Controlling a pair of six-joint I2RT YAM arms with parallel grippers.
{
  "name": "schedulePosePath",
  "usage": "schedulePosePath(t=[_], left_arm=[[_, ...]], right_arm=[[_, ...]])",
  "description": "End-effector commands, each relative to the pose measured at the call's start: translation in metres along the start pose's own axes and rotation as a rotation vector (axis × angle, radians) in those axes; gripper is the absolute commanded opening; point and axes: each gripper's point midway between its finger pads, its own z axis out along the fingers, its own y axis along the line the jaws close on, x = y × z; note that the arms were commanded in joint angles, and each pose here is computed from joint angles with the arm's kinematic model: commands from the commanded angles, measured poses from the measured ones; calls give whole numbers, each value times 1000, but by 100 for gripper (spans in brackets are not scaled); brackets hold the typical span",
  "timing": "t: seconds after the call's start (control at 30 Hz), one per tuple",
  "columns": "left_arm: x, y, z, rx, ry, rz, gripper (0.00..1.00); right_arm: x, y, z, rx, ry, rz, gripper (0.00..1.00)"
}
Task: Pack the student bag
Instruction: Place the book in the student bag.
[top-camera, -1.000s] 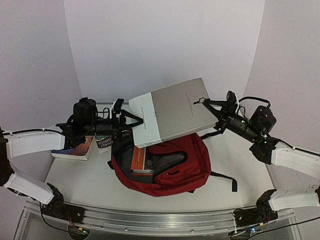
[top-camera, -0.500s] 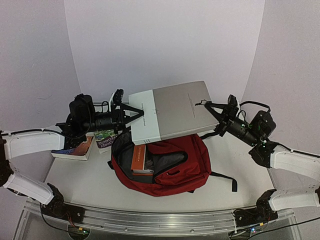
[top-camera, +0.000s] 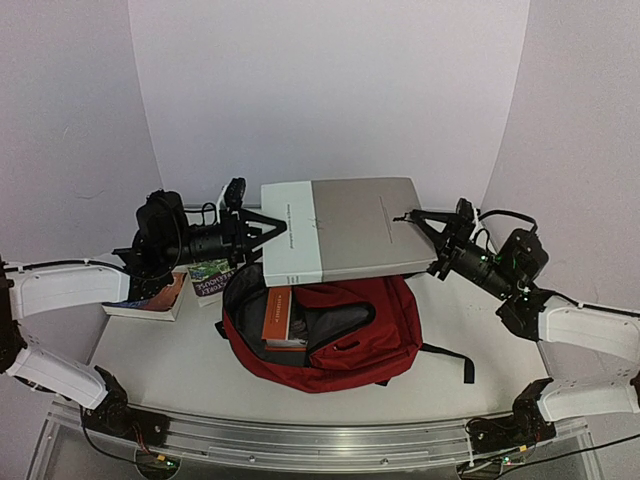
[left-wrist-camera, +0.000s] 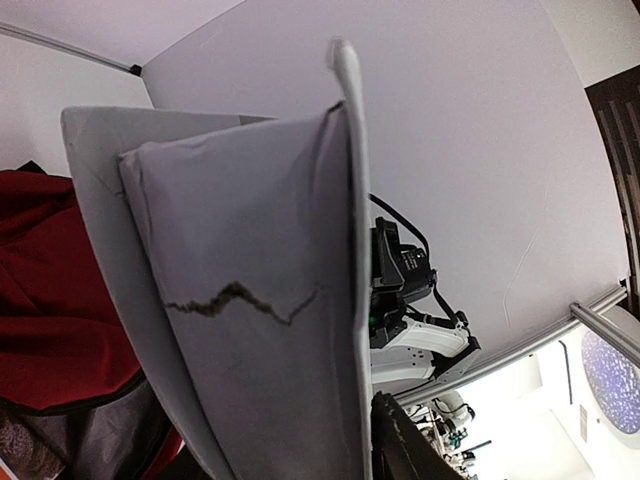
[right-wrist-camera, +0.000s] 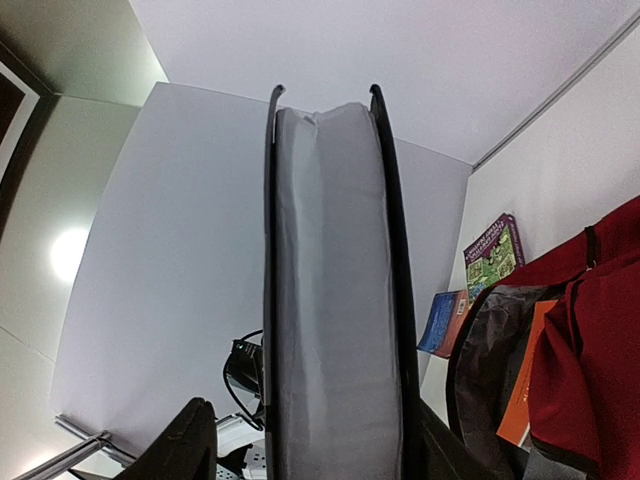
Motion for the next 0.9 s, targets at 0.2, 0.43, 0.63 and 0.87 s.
schedulePosePath(t=[0.2,0.43,0.63,0.87], left_arm=[[-16,0,-15,-73,-95,-4,32],[-38,2,-34,-153,-151,7,31],[-63,-9,-66,-282,-231,56,27],[-79,-1,-109,-439,-277,46,27]], right_arm=[[-5,-16,7,48,-21,-104,78],[-14,-86,-5,376,-52,-256,92],[2,-103,-7,448,48,-337,96],[39,-109,10,513,240,-464,93]])
